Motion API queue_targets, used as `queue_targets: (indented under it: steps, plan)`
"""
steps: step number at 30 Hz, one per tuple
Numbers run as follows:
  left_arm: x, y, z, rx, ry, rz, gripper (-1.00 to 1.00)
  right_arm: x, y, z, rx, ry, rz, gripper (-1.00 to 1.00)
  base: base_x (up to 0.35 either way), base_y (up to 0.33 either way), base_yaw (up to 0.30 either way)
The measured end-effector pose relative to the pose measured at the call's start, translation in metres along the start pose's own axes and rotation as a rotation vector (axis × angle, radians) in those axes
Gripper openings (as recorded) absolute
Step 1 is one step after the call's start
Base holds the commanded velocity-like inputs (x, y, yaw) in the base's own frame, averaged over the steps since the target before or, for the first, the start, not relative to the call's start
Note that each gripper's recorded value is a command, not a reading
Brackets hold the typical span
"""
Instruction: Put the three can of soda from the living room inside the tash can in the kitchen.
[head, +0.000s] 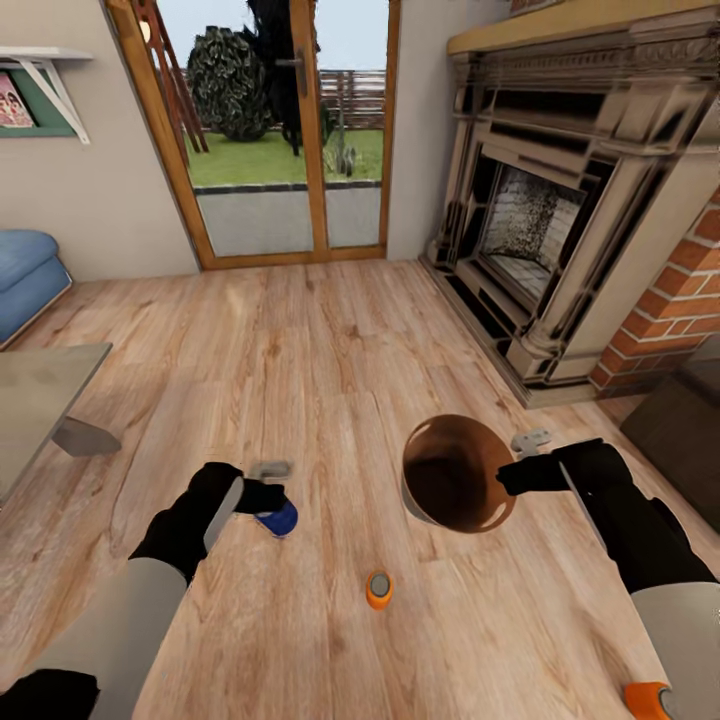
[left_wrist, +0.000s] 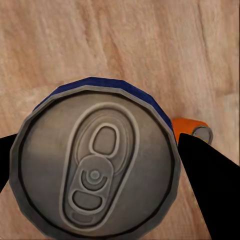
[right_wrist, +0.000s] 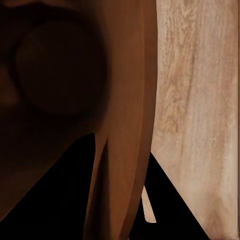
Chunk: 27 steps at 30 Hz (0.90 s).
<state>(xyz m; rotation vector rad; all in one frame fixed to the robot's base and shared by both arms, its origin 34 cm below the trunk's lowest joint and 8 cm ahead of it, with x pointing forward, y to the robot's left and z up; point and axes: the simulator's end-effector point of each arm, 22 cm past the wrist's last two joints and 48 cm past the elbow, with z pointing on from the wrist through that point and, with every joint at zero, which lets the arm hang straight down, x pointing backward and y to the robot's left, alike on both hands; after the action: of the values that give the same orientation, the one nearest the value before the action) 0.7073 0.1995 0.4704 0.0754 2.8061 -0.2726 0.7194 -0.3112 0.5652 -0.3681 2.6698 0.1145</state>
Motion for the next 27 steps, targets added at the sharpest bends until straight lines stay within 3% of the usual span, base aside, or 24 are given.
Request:
queue_targets:
  steps: [8,12,15,18,27]
  plan:
    - [-0.069,-0.043,-0.075,0.103,-0.122,0.023,-1.0,0.003,0.008,-0.002,-0.016,0.047,-0.005,-1.0,0.0,0.0,0.0]
    - [-0.104,-0.066,-0.113,0.17,-0.223,0.03,-1.0,0.007,0.017,0.004,-0.032,0.085,-0.002,-1.0,0.0,0.0,0.0]
    - [-0.113,-0.081,-0.127,0.225,-0.246,0.02,-1.0,-0.003,0.02,0.0,-0.043,0.082,0.003,-1.0,0.0,0.0,0.0]
    - [-0.12,-0.107,-0.144,0.344,-0.258,-0.016,-1.0,-0.017,0.019,-0.002,-0.034,0.092,-0.014,-1.0,0.0,0.0,0.0]
    - [-0.131,-0.124,-0.167,0.411,-0.264,-0.037,-1.0,-0.052,0.037,-0.012,-0.059,0.092,-0.035,-1.0,0.0,0.0,0.0]
